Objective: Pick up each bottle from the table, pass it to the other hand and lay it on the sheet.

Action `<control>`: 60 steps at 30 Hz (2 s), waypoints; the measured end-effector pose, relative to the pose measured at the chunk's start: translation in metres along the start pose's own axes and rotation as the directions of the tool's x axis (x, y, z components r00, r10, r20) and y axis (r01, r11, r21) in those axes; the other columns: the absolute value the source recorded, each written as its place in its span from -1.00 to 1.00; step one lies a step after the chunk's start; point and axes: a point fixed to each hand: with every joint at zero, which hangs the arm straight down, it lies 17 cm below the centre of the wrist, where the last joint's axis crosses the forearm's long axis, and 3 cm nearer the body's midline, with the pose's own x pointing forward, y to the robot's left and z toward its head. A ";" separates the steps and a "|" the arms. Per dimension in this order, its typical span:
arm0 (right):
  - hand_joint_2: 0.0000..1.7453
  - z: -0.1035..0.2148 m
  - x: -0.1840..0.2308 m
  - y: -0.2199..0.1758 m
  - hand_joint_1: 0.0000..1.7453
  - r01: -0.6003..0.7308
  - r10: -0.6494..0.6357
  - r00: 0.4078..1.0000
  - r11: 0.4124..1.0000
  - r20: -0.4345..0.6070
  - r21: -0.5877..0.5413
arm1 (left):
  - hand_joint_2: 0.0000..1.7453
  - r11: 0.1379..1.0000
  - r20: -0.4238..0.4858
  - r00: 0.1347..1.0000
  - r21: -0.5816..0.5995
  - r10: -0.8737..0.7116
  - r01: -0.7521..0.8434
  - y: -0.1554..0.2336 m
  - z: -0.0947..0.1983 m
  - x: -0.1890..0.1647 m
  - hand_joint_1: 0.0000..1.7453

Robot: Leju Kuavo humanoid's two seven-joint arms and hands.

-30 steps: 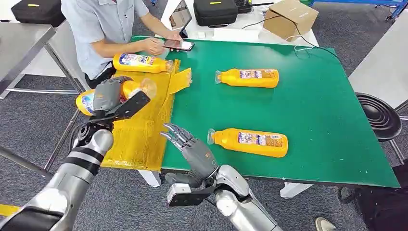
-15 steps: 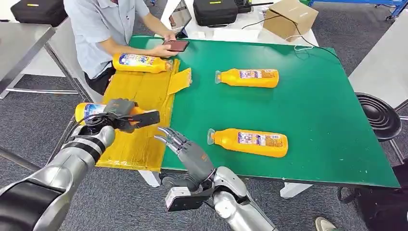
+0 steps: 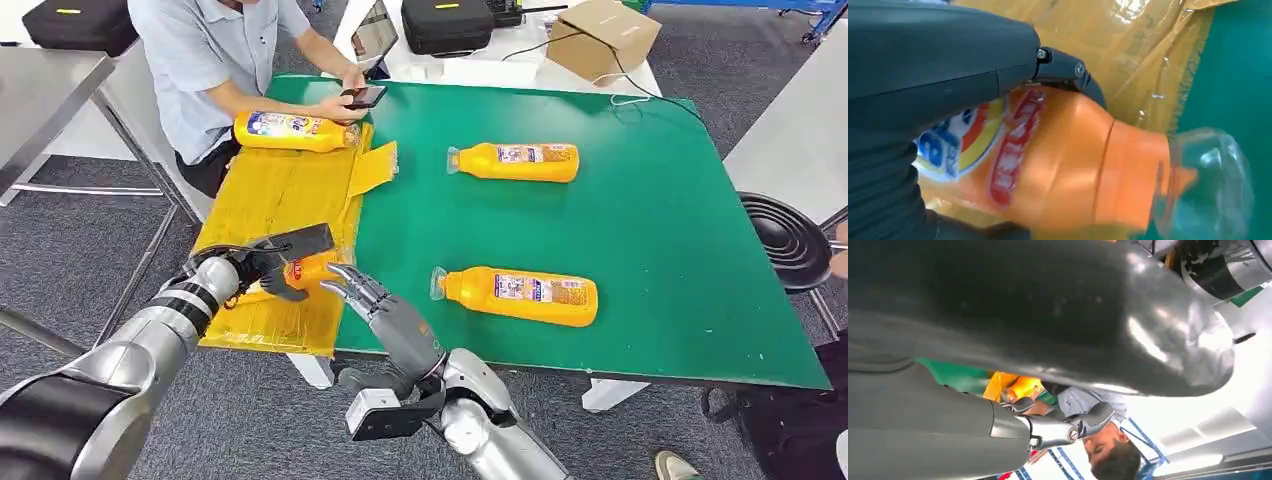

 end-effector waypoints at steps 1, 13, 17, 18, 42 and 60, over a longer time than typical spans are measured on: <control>-1.00 0.000 -0.001 0.000 -1.00 0.001 -0.001 1.000 1.000 -0.002 -0.001 | 1.00 1.000 0.001 1.000 0.001 0.017 -0.017 -0.001 0.000 0.000 -1.00; -1.00 0.001 -0.003 0.002 -1.00 0.013 -0.013 1.000 1.000 -0.012 -0.005 | 1.00 0.997 -0.016 0.997 0.029 0.076 -0.075 -0.013 -0.003 -0.001 -1.00; -1.00 0.001 -0.004 0.002 -1.00 0.013 -0.013 1.000 1.000 -0.013 -0.008 | 1.00 0.995 0.018 0.998 0.076 0.059 -0.060 -0.015 -0.005 0.001 -1.00; -1.00 0.001 -0.005 0.002 -1.00 0.011 -0.011 1.000 1.000 -0.014 -0.011 | 1.00 0.993 0.043 0.997 0.091 0.067 -0.071 -0.016 -0.005 0.004 -1.00; -1.00 0.021 -0.018 0.005 -1.00 -0.013 0.012 0.999 1.000 -0.050 -0.016 | 1.00 0.817 0.595 0.695 0.107 0.403 -0.566 0.013 0.065 0.089 -1.00; 1.00 0.043 -0.039 -0.022 -1.00 -0.144 0.142 0.987 0.989 -0.077 -0.018 | 1.00 0.605 0.918 0.048 -0.220 0.394 -0.765 0.078 0.243 0.166 -1.00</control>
